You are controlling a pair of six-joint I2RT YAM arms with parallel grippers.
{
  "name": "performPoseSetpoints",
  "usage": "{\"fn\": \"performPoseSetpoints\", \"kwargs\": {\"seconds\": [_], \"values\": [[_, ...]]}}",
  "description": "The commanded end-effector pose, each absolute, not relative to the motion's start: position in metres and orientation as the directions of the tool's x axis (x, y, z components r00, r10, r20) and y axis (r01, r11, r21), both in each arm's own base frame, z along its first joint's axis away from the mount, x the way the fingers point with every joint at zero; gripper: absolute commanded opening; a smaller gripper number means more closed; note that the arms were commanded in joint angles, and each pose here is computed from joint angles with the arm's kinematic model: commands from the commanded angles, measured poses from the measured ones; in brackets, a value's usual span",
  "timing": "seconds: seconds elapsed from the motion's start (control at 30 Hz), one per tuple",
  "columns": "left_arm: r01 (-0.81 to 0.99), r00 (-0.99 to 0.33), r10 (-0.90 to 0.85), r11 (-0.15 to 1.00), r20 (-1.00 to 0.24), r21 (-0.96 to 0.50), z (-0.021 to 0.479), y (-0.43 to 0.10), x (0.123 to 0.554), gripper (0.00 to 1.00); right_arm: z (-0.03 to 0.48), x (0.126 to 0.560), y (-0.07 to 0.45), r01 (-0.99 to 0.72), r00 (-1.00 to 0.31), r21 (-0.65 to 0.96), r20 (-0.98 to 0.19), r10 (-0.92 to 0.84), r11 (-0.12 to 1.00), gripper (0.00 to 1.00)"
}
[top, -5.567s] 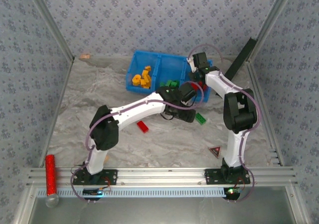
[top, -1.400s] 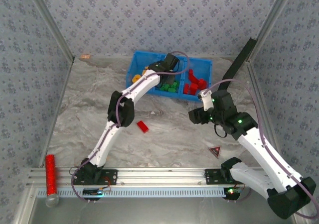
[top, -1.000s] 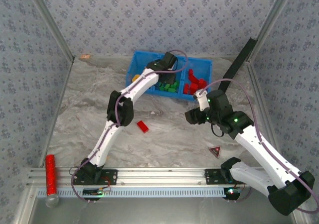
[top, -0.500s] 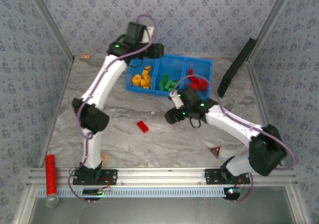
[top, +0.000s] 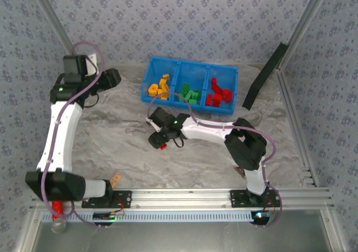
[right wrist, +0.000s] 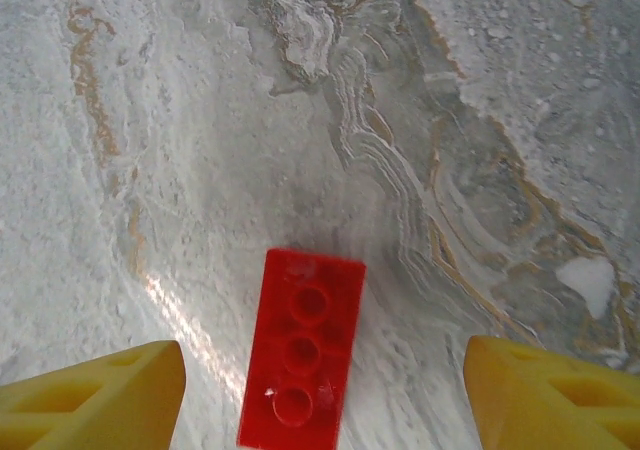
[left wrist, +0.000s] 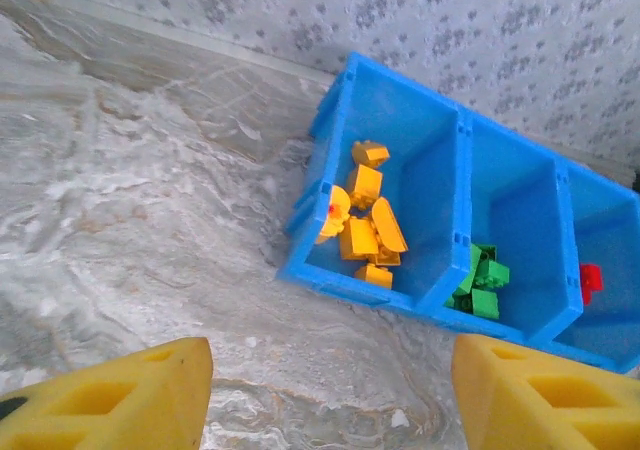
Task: Sort the legos into containers by color
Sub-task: Pick up the lego from the center of the table.
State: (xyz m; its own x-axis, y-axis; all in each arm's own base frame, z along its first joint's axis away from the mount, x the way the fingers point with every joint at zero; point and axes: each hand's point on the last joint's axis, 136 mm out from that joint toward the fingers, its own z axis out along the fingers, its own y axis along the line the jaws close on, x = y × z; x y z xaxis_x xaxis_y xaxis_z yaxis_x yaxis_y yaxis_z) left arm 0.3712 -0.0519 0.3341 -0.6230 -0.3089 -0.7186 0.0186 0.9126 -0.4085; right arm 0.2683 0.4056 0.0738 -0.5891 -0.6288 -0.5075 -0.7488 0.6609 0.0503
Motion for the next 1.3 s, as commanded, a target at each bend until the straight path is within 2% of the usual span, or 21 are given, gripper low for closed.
{"fn": "performPoseSetpoints", "kwargs": {"seconds": [0.0, 0.17, 0.37, 0.53, 0.83, 1.1, 1.27], "values": [[0.12, -0.56, -0.256, 0.916, -0.787, -0.383, 0.363, -0.059, 0.349, 0.66, 0.071, 0.279, 0.4, -0.677, -0.63, -0.037, -0.488, -0.605, 0.735, 0.76], [0.166, -0.532, -0.194, 0.93, -0.824, -0.327, 0.371, -0.058, 0.311, 0.7, 0.057, 0.277, 0.395, -0.634, -0.646, -0.128, -0.454, -0.613, 0.763, 0.76], [0.171, -0.483, -0.156, 0.948, -0.862, -0.268, 0.386, -0.051, 0.274, 0.7, 0.034, 0.279, 0.388, -0.618, -0.68, -0.127, -0.41, -0.609, 0.776, 0.76], [0.188, -0.45, -0.131, 0.953, -0.883, -0.238, 0.401, -0.05, 0.255, 0.71, 0.022, 0.281, 0.39, -0.627, -0.683, -0.112, -0.396, -0.613, 0.771, 0.67], [0.175, -0.454, -0.138, 0.955, -0.88, -0.24, 0.405, -0.048, 0.257, 0.73, 0.0, 0.275, 0.388, -0.643, -0.694, -0.076, -0.365, -0.621, 0.762, 0.43], [0.078, -0.479, -0.232, 0.949, -0.846, -0.304, 0.383, -0.04, 0.276, 0.73, -0.008, 0.267, 0.369, -0.633, -0.711, -0.057, -0.353, -0.608, 0.772, 0.31], [0.001, -0.485, -0.283, 0.946, -0.827, -0.324, 0.369, -0.031, 0.283, 0.73, 0.007, 0.263, 0.346, -0.623, -0.723, -0.015, -0.37, -0.583, 0.782, 0.27]]}}
